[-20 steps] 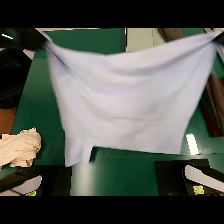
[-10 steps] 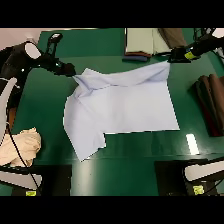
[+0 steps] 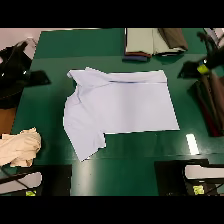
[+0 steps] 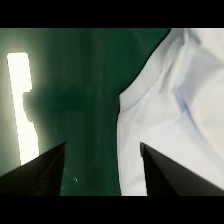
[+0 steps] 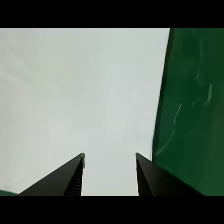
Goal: Fold the shirts.
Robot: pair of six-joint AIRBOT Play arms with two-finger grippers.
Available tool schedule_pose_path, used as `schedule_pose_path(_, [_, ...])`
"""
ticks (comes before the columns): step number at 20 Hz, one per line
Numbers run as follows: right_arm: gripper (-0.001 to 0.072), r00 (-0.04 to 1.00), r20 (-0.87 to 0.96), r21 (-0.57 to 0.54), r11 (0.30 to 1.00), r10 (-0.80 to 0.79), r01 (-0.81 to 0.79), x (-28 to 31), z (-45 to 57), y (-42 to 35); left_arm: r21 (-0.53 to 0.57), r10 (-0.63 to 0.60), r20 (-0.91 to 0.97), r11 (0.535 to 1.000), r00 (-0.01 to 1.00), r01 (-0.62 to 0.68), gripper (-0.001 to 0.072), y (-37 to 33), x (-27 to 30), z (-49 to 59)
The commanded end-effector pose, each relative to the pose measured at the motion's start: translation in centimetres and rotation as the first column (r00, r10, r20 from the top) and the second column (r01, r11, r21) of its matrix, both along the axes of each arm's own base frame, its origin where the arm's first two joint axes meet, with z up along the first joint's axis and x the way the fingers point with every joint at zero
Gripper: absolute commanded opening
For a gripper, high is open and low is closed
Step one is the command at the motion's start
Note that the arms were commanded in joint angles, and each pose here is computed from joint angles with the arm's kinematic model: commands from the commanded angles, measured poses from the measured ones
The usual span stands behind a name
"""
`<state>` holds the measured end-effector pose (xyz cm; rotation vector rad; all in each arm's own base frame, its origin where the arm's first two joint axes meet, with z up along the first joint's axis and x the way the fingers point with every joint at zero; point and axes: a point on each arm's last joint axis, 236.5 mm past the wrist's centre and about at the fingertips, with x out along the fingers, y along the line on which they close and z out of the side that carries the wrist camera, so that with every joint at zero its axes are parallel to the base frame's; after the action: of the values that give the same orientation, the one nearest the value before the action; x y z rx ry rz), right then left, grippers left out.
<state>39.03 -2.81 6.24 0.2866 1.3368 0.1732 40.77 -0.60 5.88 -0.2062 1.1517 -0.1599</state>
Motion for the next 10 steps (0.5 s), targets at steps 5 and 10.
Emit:
schedule_pose_path(5, [0.0351,0.93,-0.274,0.092,0.956,-0.246,0.28,-16.4,-10.4,-3.7,-0.075,0.048,-0.244,0.995,0.969,-0.068,0.0551,-0.9,-12.6,-8.6])
schedule_pose_path(10, [0.0384,0.892,-0.347,0.262,0.884,-0.288,0.388,-18.7,-13.9,-1.3,-0.134,0.065,-0.231,0.986,0.971,-0.098,0.0551,-2.1,-12.3,-8.9])
